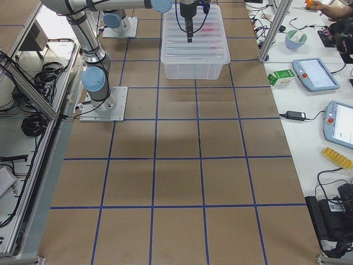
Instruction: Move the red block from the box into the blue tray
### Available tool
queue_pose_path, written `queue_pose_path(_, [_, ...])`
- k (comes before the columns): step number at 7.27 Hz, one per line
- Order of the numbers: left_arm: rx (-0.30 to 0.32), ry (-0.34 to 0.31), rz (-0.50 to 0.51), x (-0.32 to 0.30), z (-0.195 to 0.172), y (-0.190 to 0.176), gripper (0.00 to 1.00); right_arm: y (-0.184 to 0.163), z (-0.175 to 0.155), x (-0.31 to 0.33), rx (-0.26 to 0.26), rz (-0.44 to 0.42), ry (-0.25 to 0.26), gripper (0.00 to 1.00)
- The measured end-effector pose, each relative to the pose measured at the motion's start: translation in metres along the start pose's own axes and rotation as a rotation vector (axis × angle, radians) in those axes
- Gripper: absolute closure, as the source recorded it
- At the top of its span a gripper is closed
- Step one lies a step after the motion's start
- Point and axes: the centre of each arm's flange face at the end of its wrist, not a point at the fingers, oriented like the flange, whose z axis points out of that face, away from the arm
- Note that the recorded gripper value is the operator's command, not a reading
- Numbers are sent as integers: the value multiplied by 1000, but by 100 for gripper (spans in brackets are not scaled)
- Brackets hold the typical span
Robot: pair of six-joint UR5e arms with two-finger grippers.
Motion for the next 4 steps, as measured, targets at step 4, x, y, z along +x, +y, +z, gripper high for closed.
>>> queue_pose_path(4, [0,0,1,0,0,0,0,0,1,0,-2,0,1,0])
